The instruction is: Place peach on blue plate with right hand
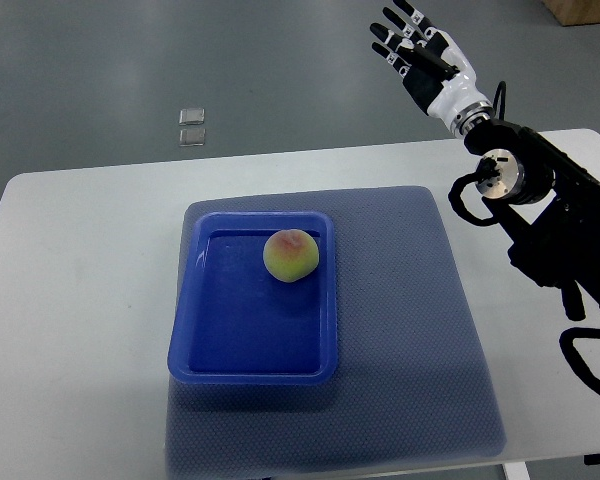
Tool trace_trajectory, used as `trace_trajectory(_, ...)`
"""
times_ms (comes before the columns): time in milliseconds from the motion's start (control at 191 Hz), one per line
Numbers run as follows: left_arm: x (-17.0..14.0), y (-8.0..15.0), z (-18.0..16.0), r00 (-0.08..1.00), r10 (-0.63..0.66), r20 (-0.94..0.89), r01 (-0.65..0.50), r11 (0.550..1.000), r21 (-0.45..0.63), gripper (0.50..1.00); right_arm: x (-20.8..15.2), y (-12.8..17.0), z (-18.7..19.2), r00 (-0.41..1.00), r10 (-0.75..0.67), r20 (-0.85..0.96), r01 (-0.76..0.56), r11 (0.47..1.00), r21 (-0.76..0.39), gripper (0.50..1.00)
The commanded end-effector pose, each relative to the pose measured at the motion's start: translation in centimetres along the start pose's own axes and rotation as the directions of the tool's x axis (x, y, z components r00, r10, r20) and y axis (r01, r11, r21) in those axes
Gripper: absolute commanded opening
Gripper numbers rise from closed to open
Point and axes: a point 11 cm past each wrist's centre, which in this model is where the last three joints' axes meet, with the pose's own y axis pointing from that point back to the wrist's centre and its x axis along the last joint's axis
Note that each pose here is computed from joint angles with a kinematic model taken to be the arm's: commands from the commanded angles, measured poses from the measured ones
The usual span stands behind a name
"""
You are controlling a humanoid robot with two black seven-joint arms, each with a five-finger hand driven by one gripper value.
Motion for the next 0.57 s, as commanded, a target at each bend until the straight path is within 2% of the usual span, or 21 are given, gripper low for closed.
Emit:
trace_trajectory(0, 0.1, 0.0, 0.0, 1.0, 0.006, -0.001, -0.006, 1.0, 0.0, 1.0, 1.8, 0.9, 0.3, 0.996, 0.055, 0.077, -0.059, 0.997, 0.043, 0.921)
trace_trajectory(5, 0.4, 0.0, 0.0, 1.0, 0.013, -0.002, -0.013, 1.0, 0.0, 1.0, 2.8, 1.4, 0.7, 0.99, 0.08, 0.117, -0.086, 0.995, 0.043, 0.921)
trace_trajectory(131, 0.5, 0.0, 0.0, 1.0, 0.018, -0.003, -0.018, 1.0, 0.0, 1.0, 3.6, 2.4, 2.1, 0.975, 0.095, 0.2, -0.103, 0.994, 0.031, 0.924)
trace_trajectory(561, 1.1, 0.0, 0.0, 0.999, 0.035, -0.004, -0.035, 0.999, 0.0, 1.0, 4.8, 3.2, 2.7, 0.968, 0.118, 0.22, -0.126, 0.992, 0.024, 0.93)
